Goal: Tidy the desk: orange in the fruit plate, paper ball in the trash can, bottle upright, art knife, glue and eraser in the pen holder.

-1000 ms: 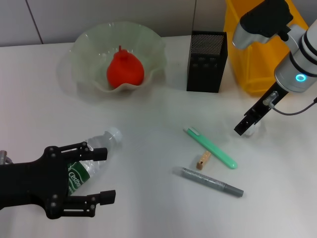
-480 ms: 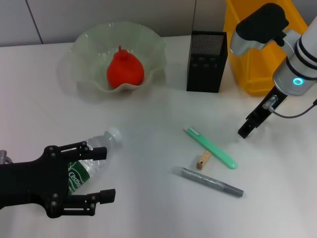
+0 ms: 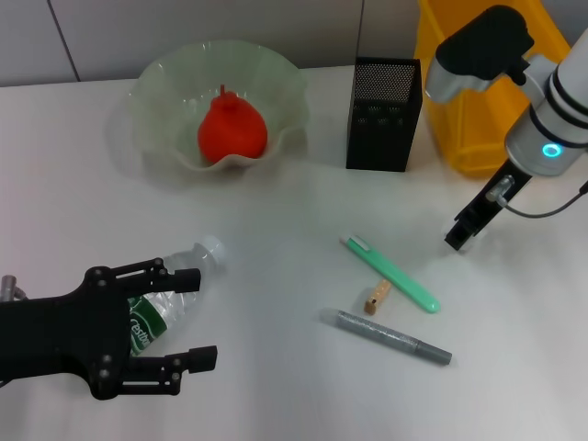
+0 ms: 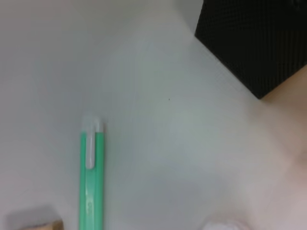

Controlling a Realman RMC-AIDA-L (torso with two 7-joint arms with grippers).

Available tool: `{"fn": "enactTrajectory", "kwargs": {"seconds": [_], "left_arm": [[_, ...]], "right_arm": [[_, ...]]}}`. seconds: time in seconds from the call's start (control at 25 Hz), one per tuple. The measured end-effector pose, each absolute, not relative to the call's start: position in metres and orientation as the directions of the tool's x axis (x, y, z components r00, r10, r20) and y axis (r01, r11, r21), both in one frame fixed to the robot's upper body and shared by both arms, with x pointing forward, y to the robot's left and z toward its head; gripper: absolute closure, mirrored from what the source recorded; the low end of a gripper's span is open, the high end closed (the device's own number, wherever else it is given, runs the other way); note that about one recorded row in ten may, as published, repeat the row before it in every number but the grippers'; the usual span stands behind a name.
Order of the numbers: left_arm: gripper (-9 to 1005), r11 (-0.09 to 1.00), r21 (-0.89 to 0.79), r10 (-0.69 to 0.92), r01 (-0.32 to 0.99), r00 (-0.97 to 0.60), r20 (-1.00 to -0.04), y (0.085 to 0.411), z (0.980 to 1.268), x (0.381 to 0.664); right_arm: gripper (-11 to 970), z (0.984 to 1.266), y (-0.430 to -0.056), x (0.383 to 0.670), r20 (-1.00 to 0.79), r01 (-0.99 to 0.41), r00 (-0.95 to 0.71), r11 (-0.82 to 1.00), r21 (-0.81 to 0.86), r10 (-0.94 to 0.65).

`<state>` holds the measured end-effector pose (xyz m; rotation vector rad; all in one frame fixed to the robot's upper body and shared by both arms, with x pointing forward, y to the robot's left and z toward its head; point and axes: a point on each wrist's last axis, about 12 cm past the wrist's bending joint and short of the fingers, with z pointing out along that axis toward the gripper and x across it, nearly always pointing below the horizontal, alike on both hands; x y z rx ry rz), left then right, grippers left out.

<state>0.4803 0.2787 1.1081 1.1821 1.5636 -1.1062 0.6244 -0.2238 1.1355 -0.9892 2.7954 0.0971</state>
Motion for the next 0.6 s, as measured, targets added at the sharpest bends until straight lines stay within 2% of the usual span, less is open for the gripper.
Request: {"fn": "enactTrajectory", "kwargs": {"seconds": [0.2, 0.4, 0.6], "left_arm": [[207, 0.156, -0.146, 0.212, 0.977, -0.178, -0.961, 0.278, 1.108, 0.481], [209, 0.155, -0.145, 0.214, 0.977, -0.177, -0.961, 0.278, 1.108, 0.481], [212, 0.155, -0.145, 0.214, 0.977, -0.176, -0.961, 0.278, 1.108, 0.481]], "right_arm": [[494, 1.154, -0.229, 0.619, -0.203, -0.633, -0.758, 0.775, -0.002, -0.620], [509, 1.192, -0.235, 0.606, -0.289, -0.641, -0.733, 0.767, -0.008, -0.615], [511, 1.228, -0.247, 0.593, -0.386, -0.615, -0.703, 0.783, -0.092, -0.597]]}}
